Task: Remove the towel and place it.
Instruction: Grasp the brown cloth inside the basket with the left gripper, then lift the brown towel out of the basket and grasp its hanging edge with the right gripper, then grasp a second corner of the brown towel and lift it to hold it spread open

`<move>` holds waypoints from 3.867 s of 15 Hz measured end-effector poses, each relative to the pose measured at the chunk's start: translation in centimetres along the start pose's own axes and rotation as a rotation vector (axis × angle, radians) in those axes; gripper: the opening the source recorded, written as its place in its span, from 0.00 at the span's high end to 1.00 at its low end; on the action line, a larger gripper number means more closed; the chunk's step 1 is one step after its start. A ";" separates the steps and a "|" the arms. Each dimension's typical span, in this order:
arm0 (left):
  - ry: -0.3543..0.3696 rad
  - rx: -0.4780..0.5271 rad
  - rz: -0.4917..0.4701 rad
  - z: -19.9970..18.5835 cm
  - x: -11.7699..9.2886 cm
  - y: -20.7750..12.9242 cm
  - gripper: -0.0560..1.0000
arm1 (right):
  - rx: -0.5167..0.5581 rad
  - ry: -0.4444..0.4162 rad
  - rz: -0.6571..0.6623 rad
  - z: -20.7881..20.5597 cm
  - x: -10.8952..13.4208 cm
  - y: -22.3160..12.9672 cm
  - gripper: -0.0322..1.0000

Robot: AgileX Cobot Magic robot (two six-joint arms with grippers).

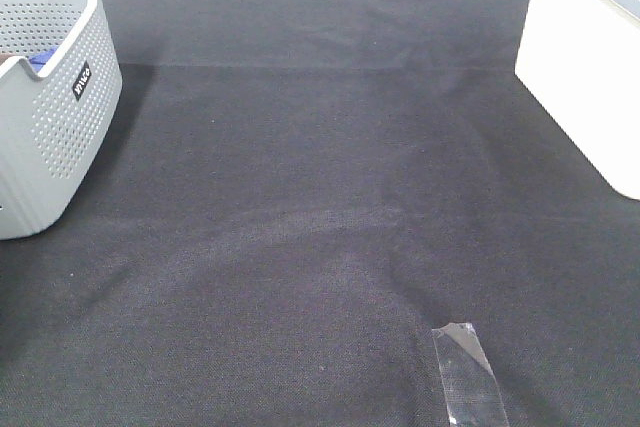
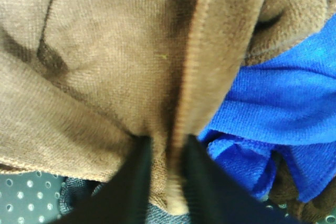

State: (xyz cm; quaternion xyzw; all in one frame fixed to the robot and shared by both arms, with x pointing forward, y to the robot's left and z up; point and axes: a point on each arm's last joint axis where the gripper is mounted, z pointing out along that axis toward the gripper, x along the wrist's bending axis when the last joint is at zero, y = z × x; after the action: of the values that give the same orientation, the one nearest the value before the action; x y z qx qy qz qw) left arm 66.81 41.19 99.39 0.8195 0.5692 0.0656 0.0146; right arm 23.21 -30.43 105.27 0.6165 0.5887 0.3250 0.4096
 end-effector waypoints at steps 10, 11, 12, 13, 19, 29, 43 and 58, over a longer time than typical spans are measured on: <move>0.152 -0.266 0.071 -12.7 -3.6 0.2 0.95 | 0.000 0.000 0.003 0.0 0.0 0.0 0.04; 0.172 -0.301 0.080 -14.4 -4.3 -0.2 0.95 | 0.000 0.000 0.004 0.0 0.0 0.0 0.04; 0.200 -0.361 0.104 -17.2 -5.7 -0.9 0.95 | 0.000 0.000 0.006 0.0 0.0 0.0 0.04; 0.216 -0.393 0.133 -18.7 -6.6 -1.3 0.95 | 0.000 0.000 0.006 0.0 0.0 0.0 0.04; 0.289 -0.524 0.386 -24.4 -11.8 -2.9 0.95 | 0.000 0.000 0.006 0.0 0.0 0.0 0.04; 0.350 -0.839 0.667 -32.0 -20.7 -6.6 0.95 | -0.137 0.348 -0.076 4.2 3.2 6.2 0.04; 0.081 -1.250 0.959 -34.6 -27.7 -6.1 0.95 | -0.162 1.253 -0.049 24.4 10.9 10.5 0.05; -0.071 -1.305 0.885 -32.8 -28.9 -2.6 0.95 | -0.021 1.493 -0.401 25.1 25.7 12.1 0.06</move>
State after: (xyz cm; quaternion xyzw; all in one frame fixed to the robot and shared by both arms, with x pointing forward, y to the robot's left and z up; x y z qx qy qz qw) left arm 50.42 13.38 128.98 0.7974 0.0357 0.3598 0.4832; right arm 53.45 -7.70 102.55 0.1117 0.8062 0.5798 -0.0389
